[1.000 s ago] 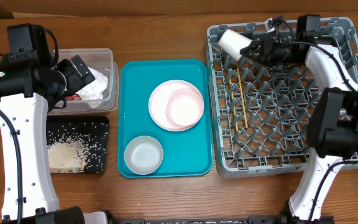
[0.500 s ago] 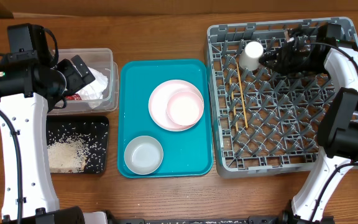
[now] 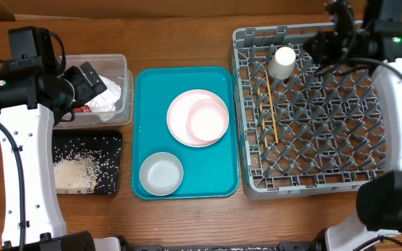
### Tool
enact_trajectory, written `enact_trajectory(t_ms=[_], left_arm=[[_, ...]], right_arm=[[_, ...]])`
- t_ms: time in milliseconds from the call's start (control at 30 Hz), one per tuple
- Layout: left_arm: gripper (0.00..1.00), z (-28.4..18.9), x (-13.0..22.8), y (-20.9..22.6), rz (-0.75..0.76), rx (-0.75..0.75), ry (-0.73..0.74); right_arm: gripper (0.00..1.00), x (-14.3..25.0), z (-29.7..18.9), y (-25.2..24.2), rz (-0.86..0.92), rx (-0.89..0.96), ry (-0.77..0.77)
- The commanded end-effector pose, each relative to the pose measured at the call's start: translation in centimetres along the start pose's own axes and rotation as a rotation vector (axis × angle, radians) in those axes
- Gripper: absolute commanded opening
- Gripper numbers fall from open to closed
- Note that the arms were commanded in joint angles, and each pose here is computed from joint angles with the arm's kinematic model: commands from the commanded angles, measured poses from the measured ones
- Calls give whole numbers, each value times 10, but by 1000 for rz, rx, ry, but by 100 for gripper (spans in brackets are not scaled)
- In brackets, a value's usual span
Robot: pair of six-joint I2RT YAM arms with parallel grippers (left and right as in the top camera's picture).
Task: Sort waste into correct bins and load items into the dishwasher
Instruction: 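Release the cup and move the right gripper back to the plates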
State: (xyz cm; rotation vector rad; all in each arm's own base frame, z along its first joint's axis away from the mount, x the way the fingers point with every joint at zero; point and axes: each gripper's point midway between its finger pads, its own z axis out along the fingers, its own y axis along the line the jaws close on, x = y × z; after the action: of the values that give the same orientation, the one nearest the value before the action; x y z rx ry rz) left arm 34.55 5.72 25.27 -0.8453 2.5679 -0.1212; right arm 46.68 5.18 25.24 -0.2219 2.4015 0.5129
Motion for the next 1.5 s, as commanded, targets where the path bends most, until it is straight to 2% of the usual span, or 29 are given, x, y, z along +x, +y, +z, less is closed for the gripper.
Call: enact_trajectory(t_ms=[0,233,600,700,800,933,1067,1200,1333,1467], left_arm=[[100,-1,-1,-2,15,-2,-5],[100,-1,-1,-2,15,-2,-5],[100,-1,-1,-2,15,-2,-6],[100,-1,-1,-2,15,-1,-6],[100,-1,-1,-2,15,-1,-6],[100,-1,-1,-2,15,-2,-5],[100,-1,-1,-2,15,-1,-6],[100,-1,-1,-2,15,-1,-6],[100,-1,-1,-2,15,-1,-6],[100,-1,-1,-2,15,-1,-5]], right_arm=[[4,-3,13,-16,-19,238,8],[4,8,51,-32,20,307,59],[4,65,133,-59,65,257,248],[4,62,132,-60,62,265,241],[4,30,106,-48,43,263,167],[4,-3,62,-9,9,207,99],[4,-10,26,45,-33,91,77],[5,7,8,108,-90,-33,122],[10,39,21,167,-182,-120,211],[10,71,39,217,-280,-175,266]])
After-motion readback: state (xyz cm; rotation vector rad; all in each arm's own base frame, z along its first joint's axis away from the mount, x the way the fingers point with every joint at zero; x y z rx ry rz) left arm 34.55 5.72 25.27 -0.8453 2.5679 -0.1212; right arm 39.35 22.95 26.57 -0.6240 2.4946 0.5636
